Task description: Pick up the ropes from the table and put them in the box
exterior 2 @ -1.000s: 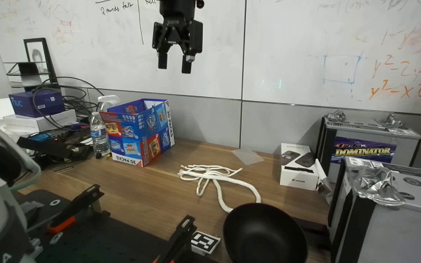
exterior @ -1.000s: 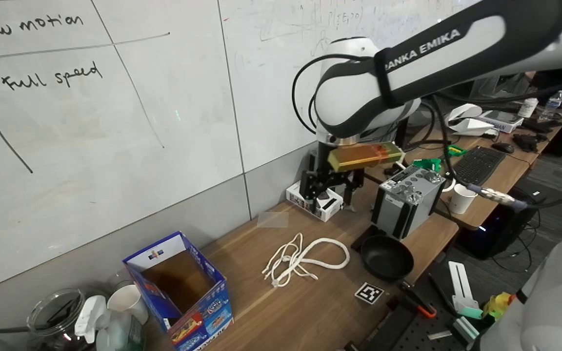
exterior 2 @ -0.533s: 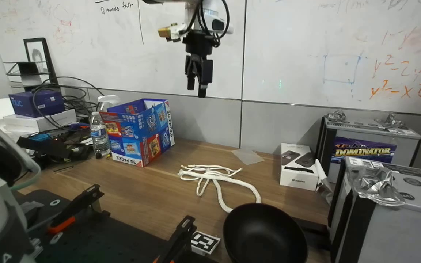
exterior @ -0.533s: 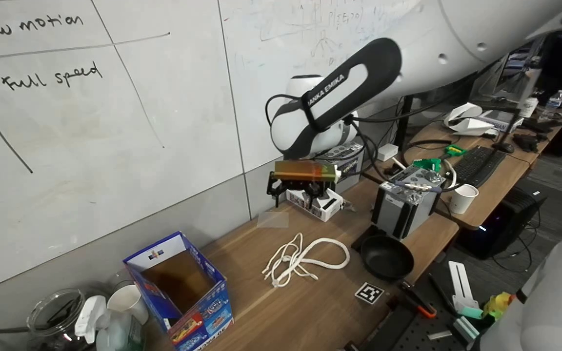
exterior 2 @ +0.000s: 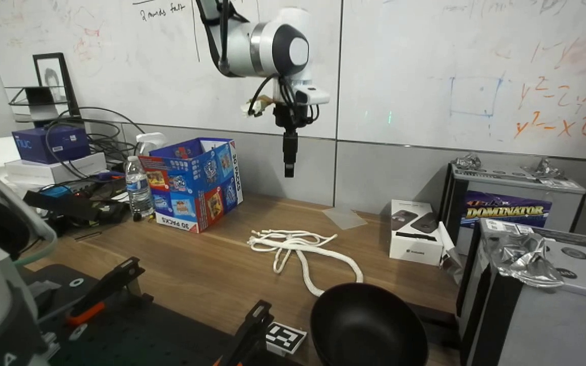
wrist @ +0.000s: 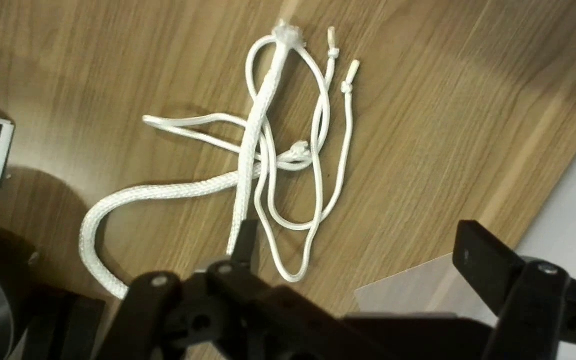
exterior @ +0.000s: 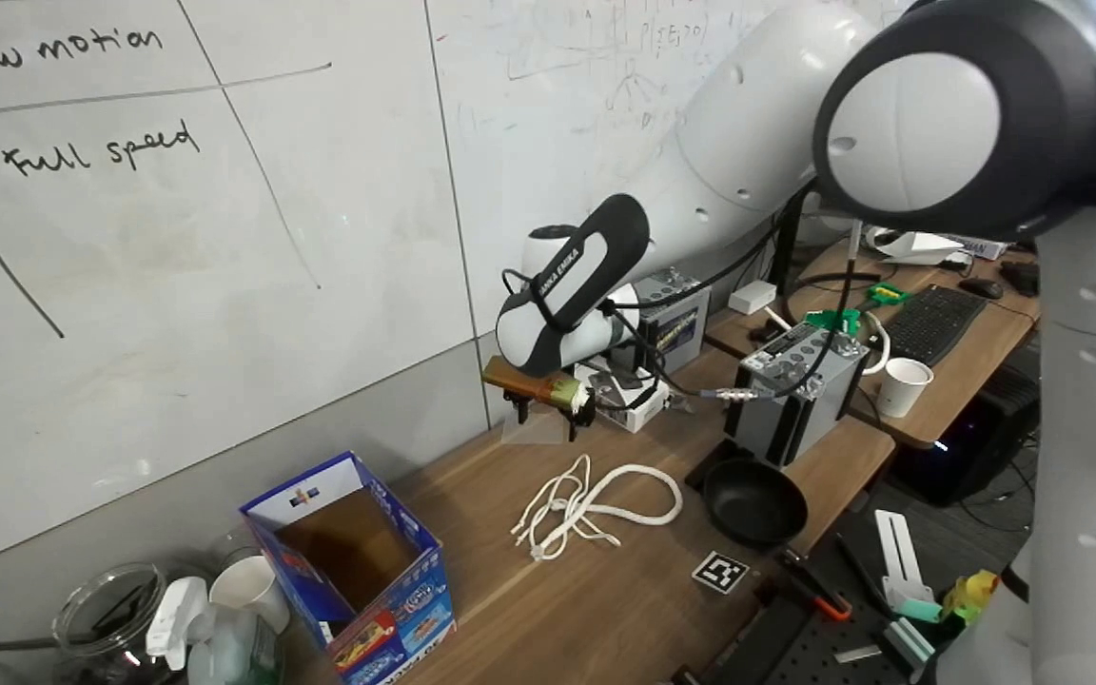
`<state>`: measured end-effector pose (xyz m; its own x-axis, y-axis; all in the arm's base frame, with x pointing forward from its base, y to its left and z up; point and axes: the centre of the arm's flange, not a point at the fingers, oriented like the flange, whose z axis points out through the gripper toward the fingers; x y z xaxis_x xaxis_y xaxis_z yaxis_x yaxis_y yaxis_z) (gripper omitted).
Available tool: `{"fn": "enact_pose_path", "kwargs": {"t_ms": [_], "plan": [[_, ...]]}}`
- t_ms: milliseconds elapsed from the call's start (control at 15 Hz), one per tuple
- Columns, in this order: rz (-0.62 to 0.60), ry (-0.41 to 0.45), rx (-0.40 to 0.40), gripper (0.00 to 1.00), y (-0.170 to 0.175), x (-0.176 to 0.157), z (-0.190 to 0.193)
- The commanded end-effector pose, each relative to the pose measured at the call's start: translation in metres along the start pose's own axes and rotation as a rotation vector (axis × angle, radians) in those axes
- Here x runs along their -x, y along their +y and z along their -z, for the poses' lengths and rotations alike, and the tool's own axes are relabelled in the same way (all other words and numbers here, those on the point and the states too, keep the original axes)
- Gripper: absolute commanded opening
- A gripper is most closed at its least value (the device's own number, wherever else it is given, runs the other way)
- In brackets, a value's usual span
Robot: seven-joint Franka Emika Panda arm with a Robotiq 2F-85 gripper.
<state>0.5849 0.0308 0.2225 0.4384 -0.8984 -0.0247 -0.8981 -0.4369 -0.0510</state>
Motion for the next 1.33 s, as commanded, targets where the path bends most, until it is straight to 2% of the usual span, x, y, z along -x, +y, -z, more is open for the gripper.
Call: {"fn": "enact_pose_path", "kwargs": {"t_ms": [0,200,400,800,1267], "plan": [[-0.188,0.065,0.029,1.00,-0.016,-0.001,-0.027],[-0.344,0.096,0.077,1.00,-0.009,0.001,-0.052],[-0.395,0.099,0.100,1.00,-0.004,0.002,-0.075],[-0.323,0.072,0.106,1.00,-0.001,-0.007,-0.111],[-0.252,0.072,0.051,1.00,-0.003,-0.028,-0.138]]}}
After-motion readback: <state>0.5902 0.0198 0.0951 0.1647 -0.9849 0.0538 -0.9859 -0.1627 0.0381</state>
